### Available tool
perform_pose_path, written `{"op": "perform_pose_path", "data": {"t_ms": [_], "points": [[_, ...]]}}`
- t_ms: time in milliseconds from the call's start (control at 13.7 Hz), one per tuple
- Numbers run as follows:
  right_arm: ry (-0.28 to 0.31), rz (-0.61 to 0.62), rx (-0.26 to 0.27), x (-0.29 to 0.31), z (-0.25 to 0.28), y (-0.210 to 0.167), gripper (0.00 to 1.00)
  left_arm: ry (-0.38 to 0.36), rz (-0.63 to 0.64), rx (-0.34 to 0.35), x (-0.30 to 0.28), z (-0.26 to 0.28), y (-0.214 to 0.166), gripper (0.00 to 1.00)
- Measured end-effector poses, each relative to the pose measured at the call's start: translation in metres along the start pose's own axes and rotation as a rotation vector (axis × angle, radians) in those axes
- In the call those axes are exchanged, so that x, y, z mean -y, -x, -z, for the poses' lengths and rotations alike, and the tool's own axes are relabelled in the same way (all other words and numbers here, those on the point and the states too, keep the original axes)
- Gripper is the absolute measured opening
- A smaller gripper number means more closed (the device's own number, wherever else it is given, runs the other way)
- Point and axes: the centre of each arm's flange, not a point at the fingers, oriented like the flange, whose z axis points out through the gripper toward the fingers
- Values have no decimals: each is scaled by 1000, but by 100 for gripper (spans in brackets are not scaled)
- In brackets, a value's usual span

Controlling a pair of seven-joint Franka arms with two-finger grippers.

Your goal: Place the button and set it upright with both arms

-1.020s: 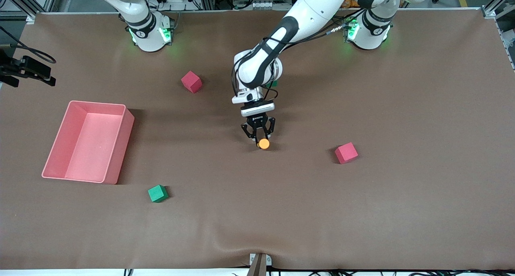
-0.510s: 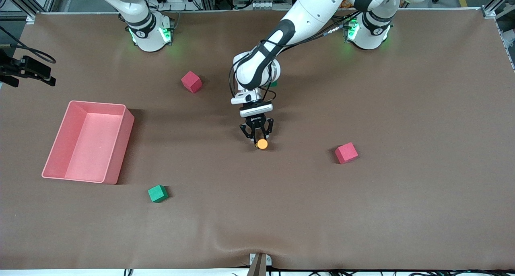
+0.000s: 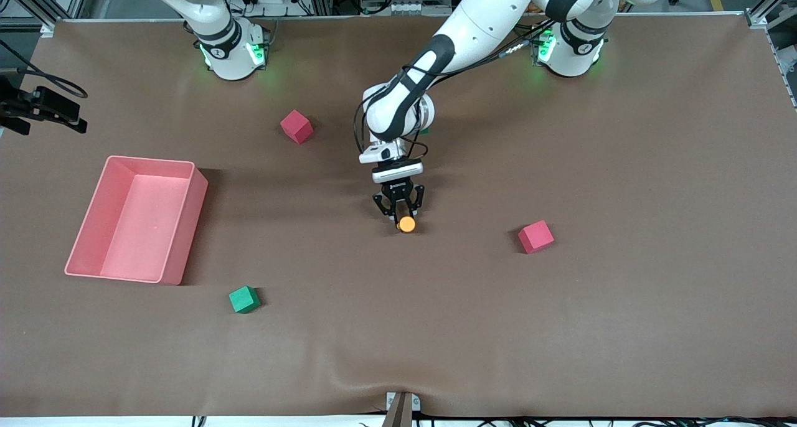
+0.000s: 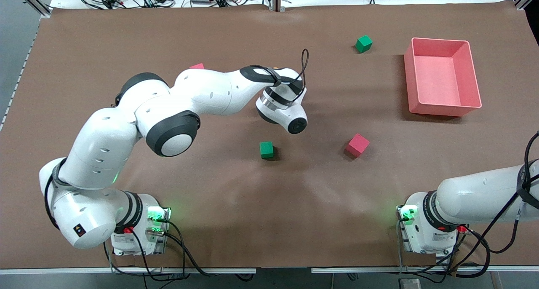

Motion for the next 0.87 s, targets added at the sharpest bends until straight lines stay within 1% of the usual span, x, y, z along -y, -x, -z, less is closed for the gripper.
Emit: {"op": "perform_pose_path", "data": {"t_ms": [583,655,728,801,874], "points": [[0,6,1,3,0,0,100,2,-9,1,-1,1,9,41],[0,7,1,4,0,0,100,2,-8,1,-1,1,8,48],[0,7,1,4,0,0,100,3,-7,0,-2,1,8,56],[0,7,1,4,0,0,100,3,-6,0,-2,0,8,68],[0,7,1,4,0,0,100,4,-5,0,-2,1,8,77]]}}
